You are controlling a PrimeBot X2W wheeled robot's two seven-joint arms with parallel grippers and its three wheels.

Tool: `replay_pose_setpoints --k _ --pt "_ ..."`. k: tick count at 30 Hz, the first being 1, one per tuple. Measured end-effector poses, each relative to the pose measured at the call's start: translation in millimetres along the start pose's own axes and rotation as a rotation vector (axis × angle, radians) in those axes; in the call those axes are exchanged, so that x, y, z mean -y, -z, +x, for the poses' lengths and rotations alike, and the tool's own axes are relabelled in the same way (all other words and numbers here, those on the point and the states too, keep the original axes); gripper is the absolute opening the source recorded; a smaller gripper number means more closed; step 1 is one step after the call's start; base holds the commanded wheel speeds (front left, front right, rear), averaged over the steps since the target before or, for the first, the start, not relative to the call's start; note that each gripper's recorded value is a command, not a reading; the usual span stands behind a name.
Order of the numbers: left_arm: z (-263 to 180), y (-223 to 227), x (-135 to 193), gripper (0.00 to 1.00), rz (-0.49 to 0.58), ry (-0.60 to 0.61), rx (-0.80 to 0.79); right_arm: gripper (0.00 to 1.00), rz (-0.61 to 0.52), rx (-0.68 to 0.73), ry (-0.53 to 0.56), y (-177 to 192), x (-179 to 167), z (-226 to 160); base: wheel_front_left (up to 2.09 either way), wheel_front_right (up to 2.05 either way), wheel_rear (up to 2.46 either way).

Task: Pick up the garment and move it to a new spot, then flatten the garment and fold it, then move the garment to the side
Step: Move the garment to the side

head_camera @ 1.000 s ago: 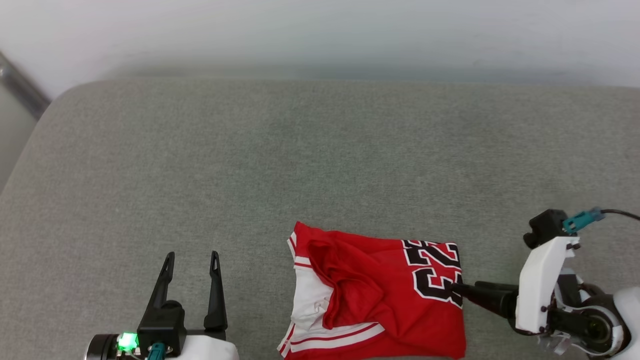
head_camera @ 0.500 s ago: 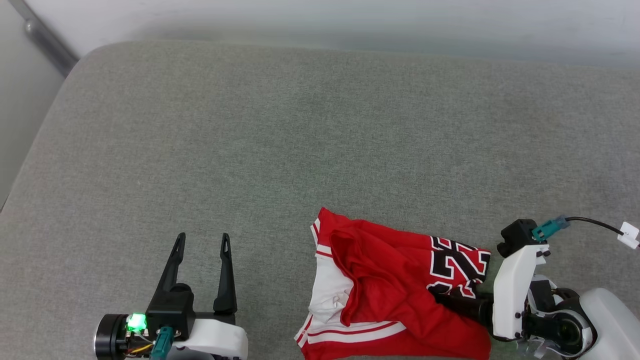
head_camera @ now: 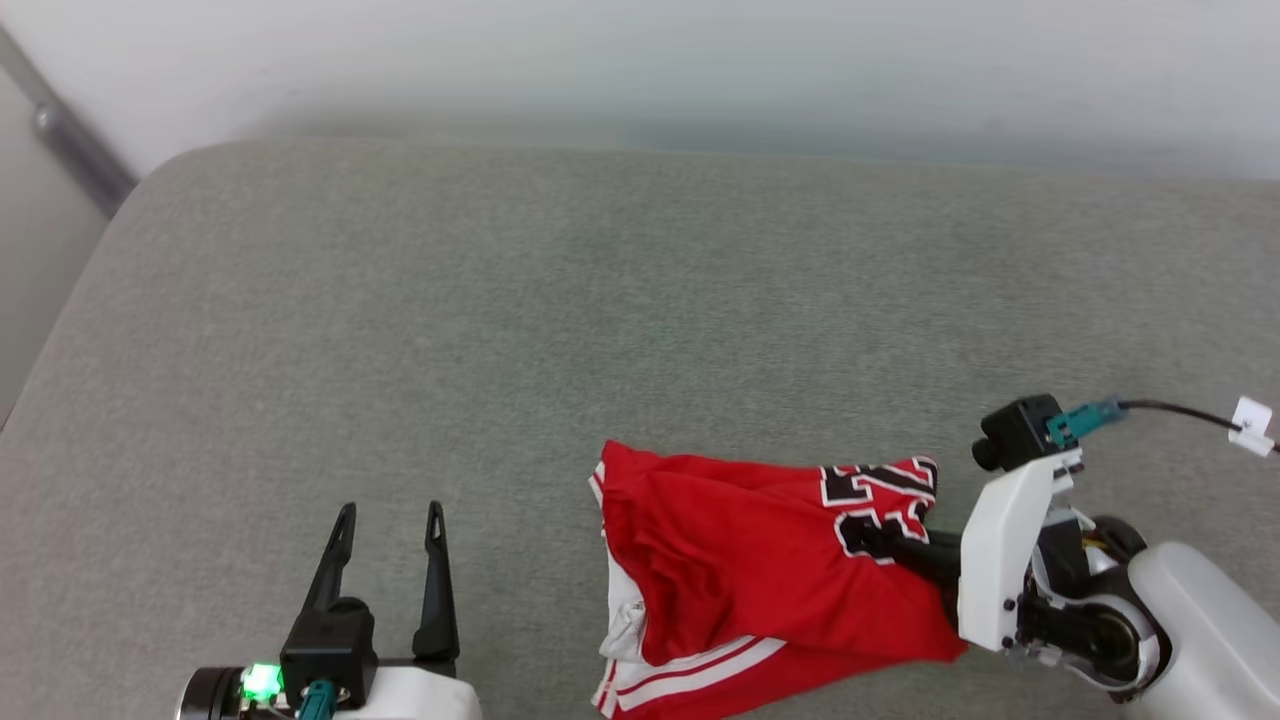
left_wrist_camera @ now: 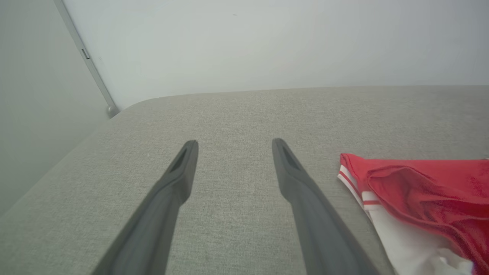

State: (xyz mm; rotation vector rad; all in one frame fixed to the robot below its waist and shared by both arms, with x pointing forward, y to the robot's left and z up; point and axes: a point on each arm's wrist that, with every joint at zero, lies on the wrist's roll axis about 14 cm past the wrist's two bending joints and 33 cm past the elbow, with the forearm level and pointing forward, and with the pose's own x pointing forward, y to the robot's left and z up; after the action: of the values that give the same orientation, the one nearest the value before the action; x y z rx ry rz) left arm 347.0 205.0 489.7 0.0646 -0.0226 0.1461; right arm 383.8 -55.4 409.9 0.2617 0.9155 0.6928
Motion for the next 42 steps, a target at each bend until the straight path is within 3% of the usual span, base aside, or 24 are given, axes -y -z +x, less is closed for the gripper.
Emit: replay_pose_setpoints --k 2,3,8,17,29,35,42 --pt "-2.7 1.3 3.0 1.0 -0.003 0.009 -0.004 0.0 -0.045 0.05 0.004 -14.8 -3.4 -10.9 0.0 0.0 0.0" --pt "-3.2 1.3 9.9 1.0 -0.007 0.031 -0.003 0.0 -0.131 0.12 0.021 -36.8 -7.3 -32.4 0.0 0.0 0.0" --pt "3.3 -3.7 28.2 1.0 -0.018 0.083 0.016 0.0 -0.287 0.187 0.122 -59.8 3.9 -78.0 0.0 0.0 0.0" --pt "36.0 -6.8 76.5 1.0 -0.031 0.231 0.044 0.0 -0.388 0.175 0.456 -72.4 87.9 -159.7 0.0 0.0 0.0" --pt "80.7 29.1 108.6 1.0 -0.024 0.334 -0.002 0.0 -0.361 0.009 0.899 -66.2 231.5 -234.0 0.0 0.0 0.0" --pt "97.6 51.4 115.3 1.0 -0.022 0.355 -0.03 0.0 -0.282 -0.016 1.034 -65.0 280.8 -256.3 0.0 0.0 0.0" --pt "110.1 66.5 120.0 1.0 -0.026 0.364 -0.042 0.0 -0.221 -0.044 1.109 -60.3 314.1 -257.7 0.0 0.0 0.0"
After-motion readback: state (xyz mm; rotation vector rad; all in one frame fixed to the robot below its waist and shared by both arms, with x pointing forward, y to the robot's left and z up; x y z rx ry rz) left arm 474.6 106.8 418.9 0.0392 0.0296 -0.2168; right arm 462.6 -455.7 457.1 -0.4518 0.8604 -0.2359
